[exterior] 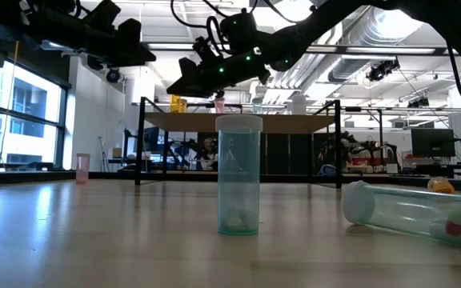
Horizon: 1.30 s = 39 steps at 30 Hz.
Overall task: Pick and place medicine bottles onto shelf by color
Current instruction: Put the bottom orange pill bottle on the shelf aligned with the orange pill bottle, then adjust the pill bottles on the shelf
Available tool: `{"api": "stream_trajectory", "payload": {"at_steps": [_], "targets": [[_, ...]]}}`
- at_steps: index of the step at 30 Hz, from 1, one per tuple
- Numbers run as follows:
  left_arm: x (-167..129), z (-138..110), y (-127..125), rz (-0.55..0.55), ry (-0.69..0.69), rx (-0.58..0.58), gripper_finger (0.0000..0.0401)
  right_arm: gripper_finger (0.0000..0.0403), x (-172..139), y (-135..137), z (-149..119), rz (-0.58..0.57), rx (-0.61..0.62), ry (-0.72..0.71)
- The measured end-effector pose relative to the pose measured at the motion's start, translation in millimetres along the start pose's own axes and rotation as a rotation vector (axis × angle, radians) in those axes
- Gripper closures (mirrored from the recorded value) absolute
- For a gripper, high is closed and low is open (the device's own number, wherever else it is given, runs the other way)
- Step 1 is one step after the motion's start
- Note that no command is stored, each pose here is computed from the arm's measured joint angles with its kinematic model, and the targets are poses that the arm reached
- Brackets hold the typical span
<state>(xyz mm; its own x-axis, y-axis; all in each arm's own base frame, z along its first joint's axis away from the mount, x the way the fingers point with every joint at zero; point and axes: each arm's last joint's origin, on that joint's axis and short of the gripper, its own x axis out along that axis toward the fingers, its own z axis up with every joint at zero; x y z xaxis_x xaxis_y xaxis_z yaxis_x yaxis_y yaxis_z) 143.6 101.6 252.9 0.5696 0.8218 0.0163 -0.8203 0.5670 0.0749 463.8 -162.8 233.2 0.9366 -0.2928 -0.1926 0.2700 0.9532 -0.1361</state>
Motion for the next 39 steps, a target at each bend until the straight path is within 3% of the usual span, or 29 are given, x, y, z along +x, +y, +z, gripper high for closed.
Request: {"api": "stream_trajectory", "payload": {"at_steps": [39], "targets": [[-0.1,-2.1,-0.1,-0.002,0.021,0.008,0.0187,0.0249,-3.5,0.6,7.8,-0.058,-0.02,-0.014]]}}
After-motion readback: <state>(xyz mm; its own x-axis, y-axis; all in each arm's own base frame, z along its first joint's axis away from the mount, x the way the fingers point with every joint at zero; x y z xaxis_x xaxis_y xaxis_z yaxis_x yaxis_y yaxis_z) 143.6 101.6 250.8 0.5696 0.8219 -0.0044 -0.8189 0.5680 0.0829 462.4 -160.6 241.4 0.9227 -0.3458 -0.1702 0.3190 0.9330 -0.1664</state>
